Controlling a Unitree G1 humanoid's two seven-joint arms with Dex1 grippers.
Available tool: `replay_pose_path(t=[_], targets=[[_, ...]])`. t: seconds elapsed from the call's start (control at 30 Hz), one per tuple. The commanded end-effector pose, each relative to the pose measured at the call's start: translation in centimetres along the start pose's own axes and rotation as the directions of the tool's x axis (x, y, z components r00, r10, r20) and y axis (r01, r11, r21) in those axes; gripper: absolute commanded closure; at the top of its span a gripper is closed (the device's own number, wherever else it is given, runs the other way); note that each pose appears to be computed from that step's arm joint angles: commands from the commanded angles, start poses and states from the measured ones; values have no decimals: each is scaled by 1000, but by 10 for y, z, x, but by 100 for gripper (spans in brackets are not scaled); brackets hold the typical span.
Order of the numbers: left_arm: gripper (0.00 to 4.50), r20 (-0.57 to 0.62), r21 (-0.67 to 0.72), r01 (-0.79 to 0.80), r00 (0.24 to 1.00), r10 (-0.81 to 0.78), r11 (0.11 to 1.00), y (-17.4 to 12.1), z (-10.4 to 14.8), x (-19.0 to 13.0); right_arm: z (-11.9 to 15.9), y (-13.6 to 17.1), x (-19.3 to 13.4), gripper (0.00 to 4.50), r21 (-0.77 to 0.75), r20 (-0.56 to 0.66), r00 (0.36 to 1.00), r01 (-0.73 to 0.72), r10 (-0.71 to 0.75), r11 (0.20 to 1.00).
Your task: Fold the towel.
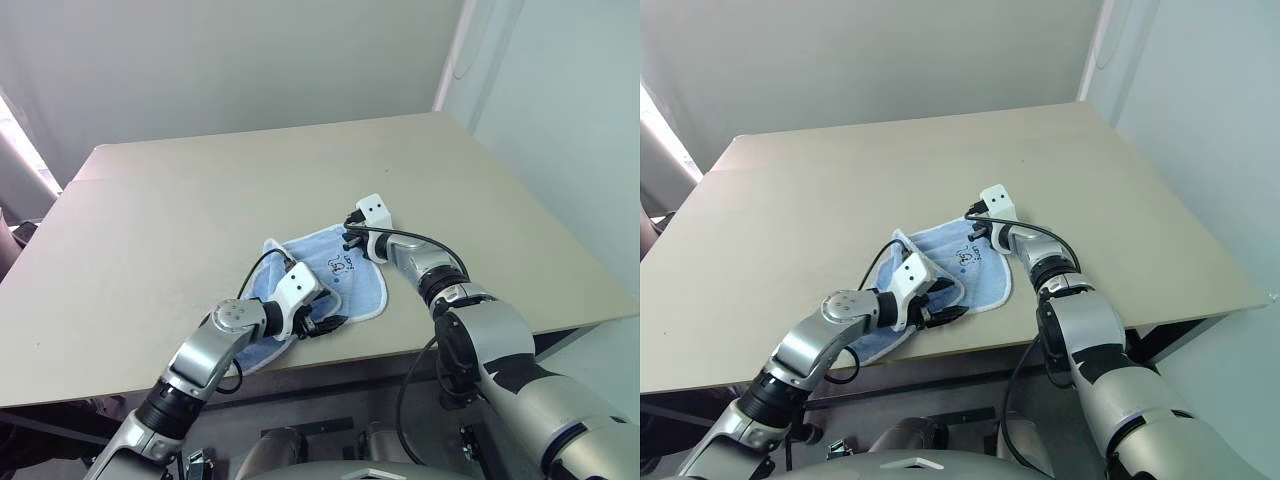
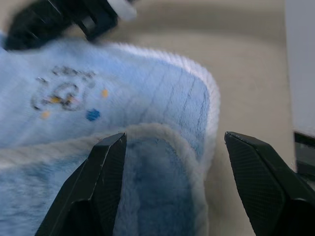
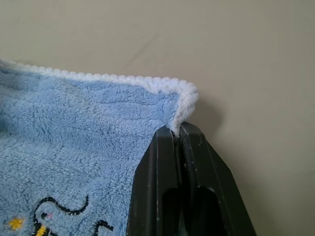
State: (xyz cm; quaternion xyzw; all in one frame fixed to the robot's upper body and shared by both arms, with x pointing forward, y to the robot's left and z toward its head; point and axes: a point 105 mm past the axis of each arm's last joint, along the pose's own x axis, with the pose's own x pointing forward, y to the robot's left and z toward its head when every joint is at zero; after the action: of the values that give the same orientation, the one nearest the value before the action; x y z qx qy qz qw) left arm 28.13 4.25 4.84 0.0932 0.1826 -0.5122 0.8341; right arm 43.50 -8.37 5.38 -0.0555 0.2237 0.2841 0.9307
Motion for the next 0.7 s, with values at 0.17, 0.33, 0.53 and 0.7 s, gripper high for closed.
replay_pose_path(t=[0.17, 0.33, 0.53, 0.7], targets=[[114, 5, -16, 4, 1000, -4, 1000, 5, 11, -2, 35, -1, -1, 448, -13, 94, 995, 11, -9, 1000], [234, 48, -46, 18, 999, -16, 999, 5, 17, -15, 34, -1, -1, 450, -13, 93, 996, 18, -17, 1000], [447, 37, -75, -20, 999, 23, 997, 11, 10, -21, 32, 0, 0, 450, -20, 88, 996, 18, -16, 1000], [447, 67, -105, -38, 997, 45, 994, 11, 12, -24, 32, 0, 0, 450, -31, 86, 996, 22, -19, 999]])
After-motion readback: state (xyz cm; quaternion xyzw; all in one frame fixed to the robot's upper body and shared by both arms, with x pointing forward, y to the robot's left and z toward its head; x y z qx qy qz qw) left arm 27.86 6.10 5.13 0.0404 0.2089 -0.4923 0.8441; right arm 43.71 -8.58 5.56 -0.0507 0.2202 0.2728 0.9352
